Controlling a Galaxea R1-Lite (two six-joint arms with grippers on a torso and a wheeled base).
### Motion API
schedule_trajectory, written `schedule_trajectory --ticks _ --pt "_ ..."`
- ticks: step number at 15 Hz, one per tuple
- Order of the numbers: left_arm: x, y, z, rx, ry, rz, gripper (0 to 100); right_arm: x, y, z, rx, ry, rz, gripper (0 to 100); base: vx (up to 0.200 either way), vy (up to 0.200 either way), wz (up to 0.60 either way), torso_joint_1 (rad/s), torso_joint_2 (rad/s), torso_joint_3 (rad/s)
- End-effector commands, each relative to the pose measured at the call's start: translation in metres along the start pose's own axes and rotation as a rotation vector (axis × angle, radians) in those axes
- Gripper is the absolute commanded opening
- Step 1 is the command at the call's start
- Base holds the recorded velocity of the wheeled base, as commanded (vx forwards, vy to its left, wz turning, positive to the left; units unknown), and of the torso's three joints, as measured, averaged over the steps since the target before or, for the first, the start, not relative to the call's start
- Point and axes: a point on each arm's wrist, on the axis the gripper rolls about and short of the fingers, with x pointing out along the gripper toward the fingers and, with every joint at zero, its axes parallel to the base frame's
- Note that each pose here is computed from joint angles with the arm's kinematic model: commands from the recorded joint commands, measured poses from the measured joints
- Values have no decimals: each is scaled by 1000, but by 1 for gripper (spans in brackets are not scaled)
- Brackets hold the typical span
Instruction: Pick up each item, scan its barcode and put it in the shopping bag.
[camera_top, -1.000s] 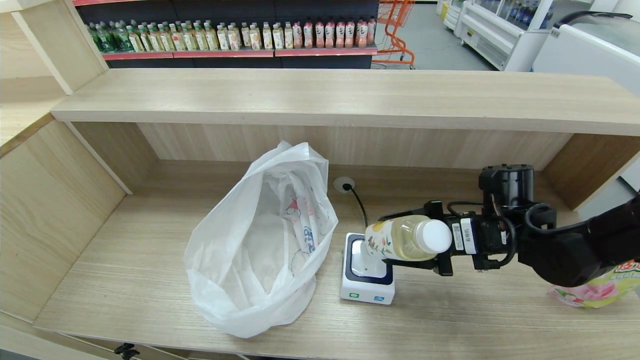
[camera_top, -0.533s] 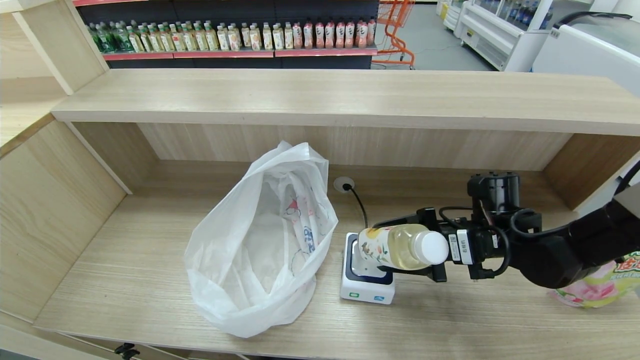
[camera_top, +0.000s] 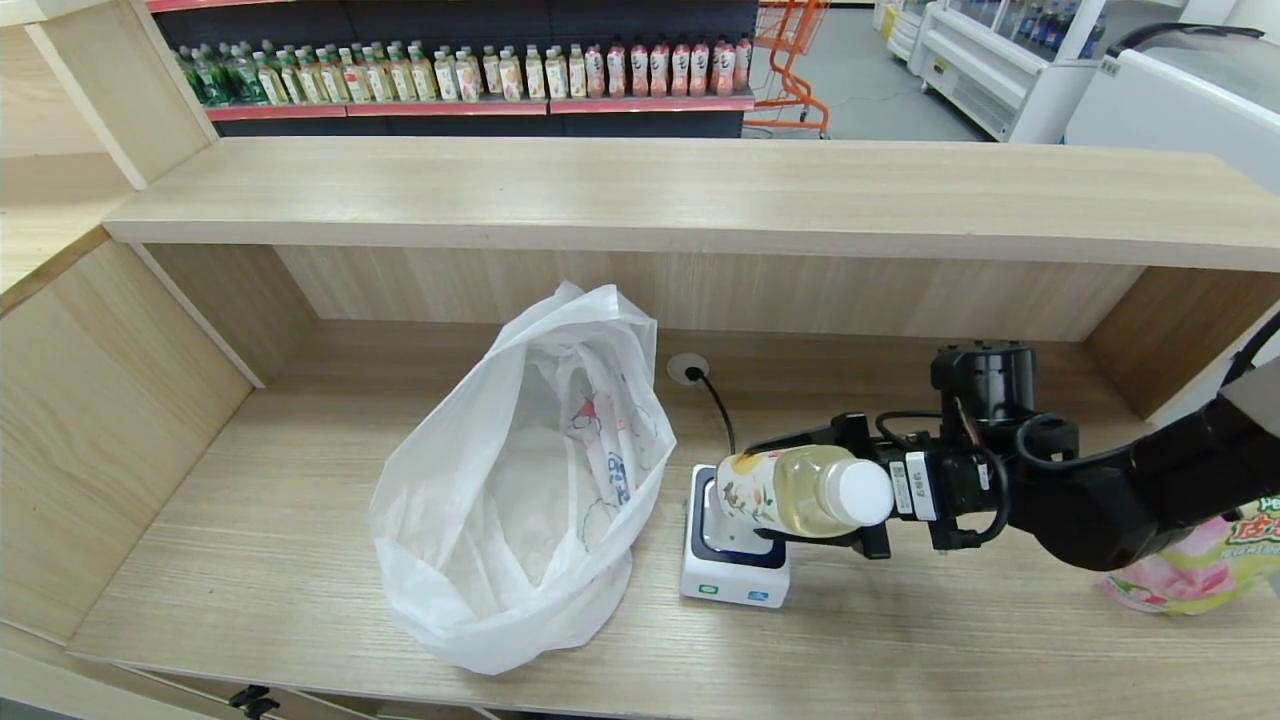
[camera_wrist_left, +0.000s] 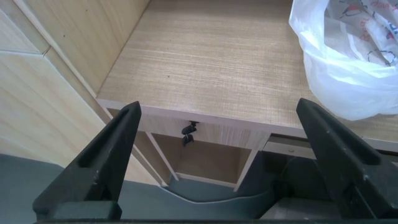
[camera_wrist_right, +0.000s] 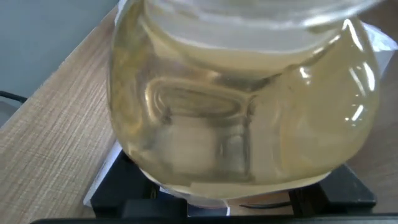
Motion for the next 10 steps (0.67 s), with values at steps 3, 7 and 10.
schedule_trajectory --ticks 3,7,10 --pt "0 0 0 0 0 -1 100 -32 -47 80 163 -51 -108 0 0 0 0 0 0 0" --pt "0 0 0 0 0 -1 100 -72 -53 111 493 -5 -245 0 0 0 0 0 0 0" --pt "0 0 0 0 0 1 100 -79 -49 110 530 20 -275 0 0 0 0 0 0 0"
